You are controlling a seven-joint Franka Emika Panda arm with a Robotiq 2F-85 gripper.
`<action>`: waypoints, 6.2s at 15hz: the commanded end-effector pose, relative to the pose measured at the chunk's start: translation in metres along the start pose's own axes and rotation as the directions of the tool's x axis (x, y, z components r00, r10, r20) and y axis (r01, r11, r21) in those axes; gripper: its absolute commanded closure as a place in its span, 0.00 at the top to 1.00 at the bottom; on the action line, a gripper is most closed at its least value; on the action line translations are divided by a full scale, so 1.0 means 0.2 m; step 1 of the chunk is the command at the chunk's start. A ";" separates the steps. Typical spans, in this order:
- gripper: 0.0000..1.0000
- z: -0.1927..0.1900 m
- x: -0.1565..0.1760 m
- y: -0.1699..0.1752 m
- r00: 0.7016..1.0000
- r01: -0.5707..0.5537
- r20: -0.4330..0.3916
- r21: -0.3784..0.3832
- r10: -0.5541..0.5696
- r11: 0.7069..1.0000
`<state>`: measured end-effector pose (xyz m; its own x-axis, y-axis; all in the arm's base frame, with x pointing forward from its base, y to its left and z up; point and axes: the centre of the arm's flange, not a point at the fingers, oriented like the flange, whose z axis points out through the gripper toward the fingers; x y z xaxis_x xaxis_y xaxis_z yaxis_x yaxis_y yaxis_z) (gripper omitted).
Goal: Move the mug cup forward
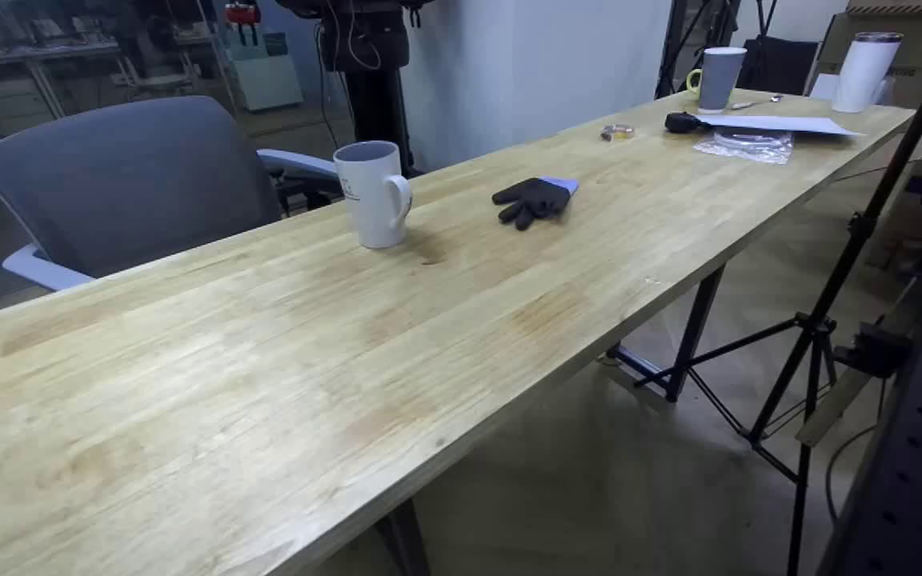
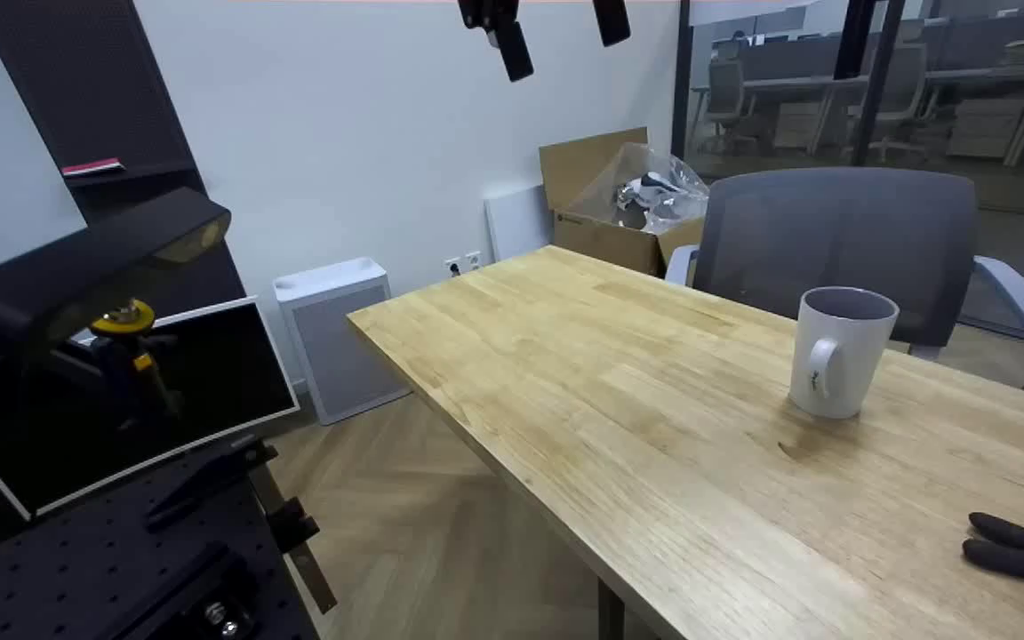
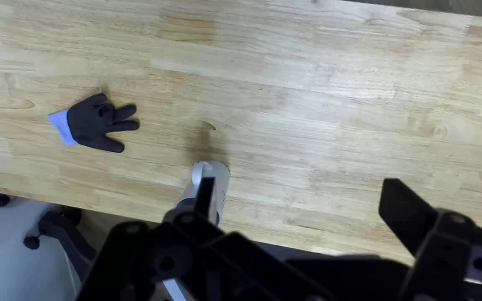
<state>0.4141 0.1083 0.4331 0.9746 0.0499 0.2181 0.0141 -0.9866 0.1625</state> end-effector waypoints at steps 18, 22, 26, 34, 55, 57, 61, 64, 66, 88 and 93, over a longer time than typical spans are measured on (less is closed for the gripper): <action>1.00 0.07 0.12 0.01 0.999 0.036 0.017 0.054 -0.037 0.998; 1.00 0.18 0.38 0.13 0.999 -0.021 0.051 0.093 0.016 0.995; 1.00 0.30 0.67 0.22 0.995 -0.069 0.077 0.114 0.061 0.991; 1.00 0.36 1.24 0.21 0.993 -0.086 0.089 0.140 0.074 0.986; 1.00 0.96 1.45 0.60 0.969 -0.154 0.213 0.133 0.123 0.979; 1.00 0.95 1.46 0.60 0.970 -0.153 0.211 0.133 0.123 0.979; 1.00 1.06 1.41 0.57 0.959 -0.169 0.247 0.116 0.136 0.979; 1.00 1.18 1.37 0.53 0.948 -0.175 0.287 0.102 0.140 0.979; 1.00 1.25 1.34 0.51 0.941 -0.178 0.309 0.093 0.142 0.980; 1.00 1.60 1.18 0.48 0.936 -0.203 0.301 0.042 0.181 0.978; 1.00 1.66 1.14 0.43 0.950 -0.174 0.271 0.036 0.158 0.984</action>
<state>0.7183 -0.0234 0.1817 0.9888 -0.1417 -0.0463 -0.1387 -0.9883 0.0632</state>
